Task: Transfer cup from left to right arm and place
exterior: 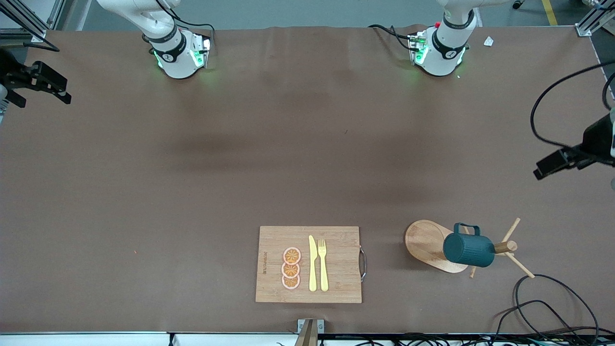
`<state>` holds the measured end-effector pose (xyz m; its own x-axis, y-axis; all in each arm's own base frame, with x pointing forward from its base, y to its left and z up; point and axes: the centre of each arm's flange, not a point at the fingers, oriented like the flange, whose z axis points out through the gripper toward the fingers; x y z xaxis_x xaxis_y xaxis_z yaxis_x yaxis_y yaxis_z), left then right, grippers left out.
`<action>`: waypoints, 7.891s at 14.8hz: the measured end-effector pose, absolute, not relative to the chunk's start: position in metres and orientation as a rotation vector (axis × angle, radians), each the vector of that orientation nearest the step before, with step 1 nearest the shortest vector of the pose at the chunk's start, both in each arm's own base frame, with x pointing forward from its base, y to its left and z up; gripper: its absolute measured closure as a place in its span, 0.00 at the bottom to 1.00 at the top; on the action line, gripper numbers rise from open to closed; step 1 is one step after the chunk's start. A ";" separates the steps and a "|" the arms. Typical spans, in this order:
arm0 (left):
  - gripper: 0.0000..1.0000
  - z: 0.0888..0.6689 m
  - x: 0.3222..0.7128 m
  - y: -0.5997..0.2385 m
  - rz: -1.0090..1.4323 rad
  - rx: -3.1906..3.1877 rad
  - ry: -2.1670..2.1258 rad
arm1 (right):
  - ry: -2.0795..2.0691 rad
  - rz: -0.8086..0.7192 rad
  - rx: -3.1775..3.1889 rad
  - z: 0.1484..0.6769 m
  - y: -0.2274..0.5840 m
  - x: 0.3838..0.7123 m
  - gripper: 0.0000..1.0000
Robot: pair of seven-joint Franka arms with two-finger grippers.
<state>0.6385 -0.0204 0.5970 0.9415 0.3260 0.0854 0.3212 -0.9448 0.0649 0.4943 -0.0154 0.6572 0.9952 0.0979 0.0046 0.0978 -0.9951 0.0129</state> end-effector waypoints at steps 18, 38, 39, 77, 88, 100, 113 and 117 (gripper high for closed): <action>0.00 0.510 0.701 -0.044 0.037 2.501 1.359 | 0.146 -0.014 3.124 0.649 -0.017 0.508 0.00; 0.00 0.413 0.743 -0.042 -0.073 2.069 1.738 | 0.124 -0.085 3.127 0.643 -0.024 0.508 0.00; 0.00 0.408 0.744 -0.042 -0.083 2.059 1.755 | 0.120 -0.085 3.127 0.643 -0.025 0.508 0.00; 0.13 0.442 0.730 -0.121 -0.081 2.193 1.627 | 0.176 -0.060 3.114 0.637 -0.007 0.518 0.00; 0.13 0.447 0.624 -0.392 0.457 2.864 0.956 | 0.218 -0.060 3.112 0.637 -0.006 0.518 0.00; 0.13 0.286 0.480 -0.581 1.197 2.995 0.458 | 0.234 -0.057 3.111 0.638 -0.006 0.518 0.00; 0.13 0.156 0.392 -0.632 1.682 2.724 0.112 | 0.234 -0.086 3.113 0.636 -0.007 0.516 0.00; 0.13 0.148 0.372 -0.644 1.796 2.591 0.023 | 0.237 -0.086 3.114 0.636 -0.006 0.516 0.00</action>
<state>0.3722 -0.6439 0.1480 0.3510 0.0057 0.9364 0.0183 -0.9998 -0.0008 0.5162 -0.0056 0.6362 0.9870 0.1506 -0.0562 0.1516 -0.9884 0.0129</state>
